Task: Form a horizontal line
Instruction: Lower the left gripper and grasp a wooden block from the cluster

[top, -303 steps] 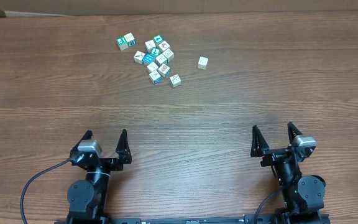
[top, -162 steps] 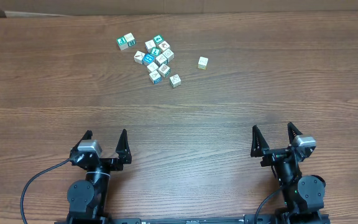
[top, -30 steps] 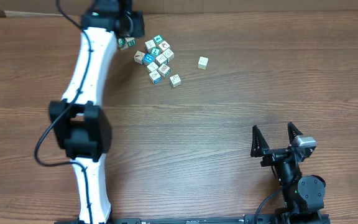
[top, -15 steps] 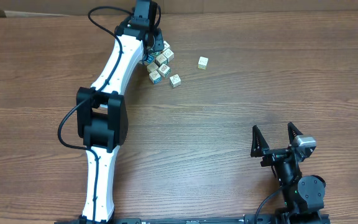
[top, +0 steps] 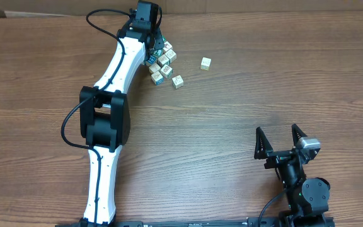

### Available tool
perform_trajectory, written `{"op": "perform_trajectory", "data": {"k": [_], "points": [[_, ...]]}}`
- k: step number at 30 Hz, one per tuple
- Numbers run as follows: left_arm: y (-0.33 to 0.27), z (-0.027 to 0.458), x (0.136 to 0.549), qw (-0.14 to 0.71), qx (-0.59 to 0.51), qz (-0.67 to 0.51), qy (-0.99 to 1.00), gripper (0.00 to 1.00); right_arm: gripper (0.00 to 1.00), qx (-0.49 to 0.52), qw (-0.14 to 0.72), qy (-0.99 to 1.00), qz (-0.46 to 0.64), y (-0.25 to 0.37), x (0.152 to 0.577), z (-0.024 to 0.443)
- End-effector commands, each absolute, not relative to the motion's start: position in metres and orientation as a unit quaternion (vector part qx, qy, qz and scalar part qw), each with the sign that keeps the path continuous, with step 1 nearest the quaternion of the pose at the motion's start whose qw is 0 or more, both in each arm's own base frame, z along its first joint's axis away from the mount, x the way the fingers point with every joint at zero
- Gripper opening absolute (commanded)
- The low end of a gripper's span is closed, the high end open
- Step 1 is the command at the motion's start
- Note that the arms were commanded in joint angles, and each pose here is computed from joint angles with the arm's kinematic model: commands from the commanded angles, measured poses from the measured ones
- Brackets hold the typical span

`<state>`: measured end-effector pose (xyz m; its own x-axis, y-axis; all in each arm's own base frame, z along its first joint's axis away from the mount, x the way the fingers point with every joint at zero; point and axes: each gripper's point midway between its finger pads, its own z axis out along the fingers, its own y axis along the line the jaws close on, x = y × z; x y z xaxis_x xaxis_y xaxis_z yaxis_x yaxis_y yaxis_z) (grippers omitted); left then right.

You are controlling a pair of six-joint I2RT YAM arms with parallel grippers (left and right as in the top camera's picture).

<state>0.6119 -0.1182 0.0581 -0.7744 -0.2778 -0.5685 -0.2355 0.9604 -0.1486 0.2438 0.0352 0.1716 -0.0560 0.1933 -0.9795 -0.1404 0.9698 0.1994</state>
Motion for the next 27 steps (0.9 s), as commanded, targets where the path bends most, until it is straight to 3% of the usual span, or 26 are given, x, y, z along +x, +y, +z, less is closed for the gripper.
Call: {"op": "perform_trajectory", "data": {"k": [1,10,21,27], "points": [[-0.113,0.034,0.614,0.298,-0.147,-0.024,0.943,0.4,1.0,0.021,0.689,0.715,0.117,0.033,0.244,0.17],[-0.121,0.009,0.618,0.289,-0.141,-0.04,0.946,0.43,1.0,0.02,0.689,0.715,0.116,0.033,0.244,0.17],[-0.109,0.006,0.615,0.282,-0.132,-0.025,0.95,0.32,1.0,0.021,0.689,0.715,0.116,0.033,0.244,0.17],[-0.108,0.03,0.628,0.314,-0.092,-0.021,0.945,0.29,1.0,0.021,0.689,0.715,0.117,0.033,0.244,0.17]]}}
